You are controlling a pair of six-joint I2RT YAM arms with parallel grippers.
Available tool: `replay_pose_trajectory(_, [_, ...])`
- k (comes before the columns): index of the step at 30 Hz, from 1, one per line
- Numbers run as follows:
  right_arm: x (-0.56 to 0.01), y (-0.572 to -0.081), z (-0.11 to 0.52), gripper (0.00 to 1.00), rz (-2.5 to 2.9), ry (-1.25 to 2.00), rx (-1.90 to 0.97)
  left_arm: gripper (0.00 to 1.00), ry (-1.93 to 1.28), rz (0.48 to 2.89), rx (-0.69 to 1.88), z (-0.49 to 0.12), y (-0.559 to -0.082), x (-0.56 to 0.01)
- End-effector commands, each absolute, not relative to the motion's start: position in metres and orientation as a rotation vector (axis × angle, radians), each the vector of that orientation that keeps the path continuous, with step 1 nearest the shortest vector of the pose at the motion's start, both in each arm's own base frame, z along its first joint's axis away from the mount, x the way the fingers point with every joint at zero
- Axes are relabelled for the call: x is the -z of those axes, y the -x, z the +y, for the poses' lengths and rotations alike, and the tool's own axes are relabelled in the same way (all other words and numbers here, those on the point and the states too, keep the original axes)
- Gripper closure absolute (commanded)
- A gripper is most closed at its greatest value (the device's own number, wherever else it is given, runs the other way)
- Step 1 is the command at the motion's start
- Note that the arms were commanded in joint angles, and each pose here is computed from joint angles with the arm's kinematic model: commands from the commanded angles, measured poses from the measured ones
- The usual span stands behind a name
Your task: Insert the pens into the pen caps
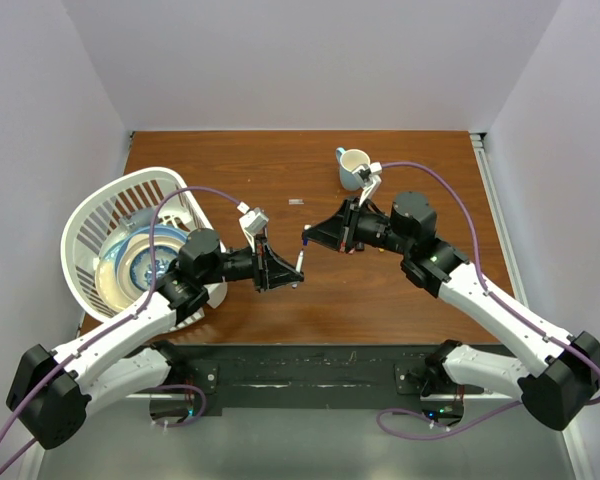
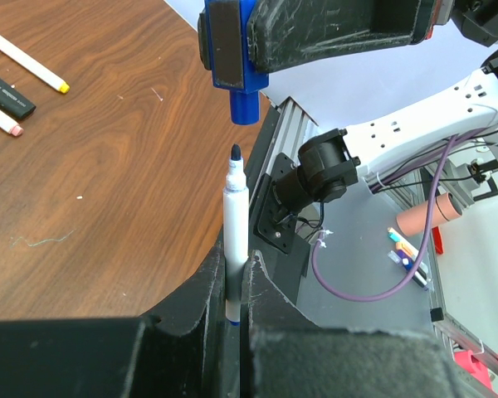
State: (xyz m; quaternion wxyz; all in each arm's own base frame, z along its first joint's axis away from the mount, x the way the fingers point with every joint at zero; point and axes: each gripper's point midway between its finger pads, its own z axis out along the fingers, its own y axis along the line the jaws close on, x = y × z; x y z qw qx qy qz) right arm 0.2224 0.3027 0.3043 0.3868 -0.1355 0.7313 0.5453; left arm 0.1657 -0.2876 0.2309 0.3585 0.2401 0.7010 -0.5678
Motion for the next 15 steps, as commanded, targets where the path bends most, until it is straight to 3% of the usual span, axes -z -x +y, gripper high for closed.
replay_pose_trajectory(1, [-0.315, -0.223, 0.304, 1.0, 1.815, 0.359, -1.395, 1.0, -0.67, 1.716, 1.462, -0.29, -0.167, -0.249])
replay_pose_trajectory(15, [-0.293, -0.214, 0.305, 1.0, 1.867, 0.373, -1.416, 1.0, -0.671, 1.703, 1.463, -0.292, -0.17, -0.255])
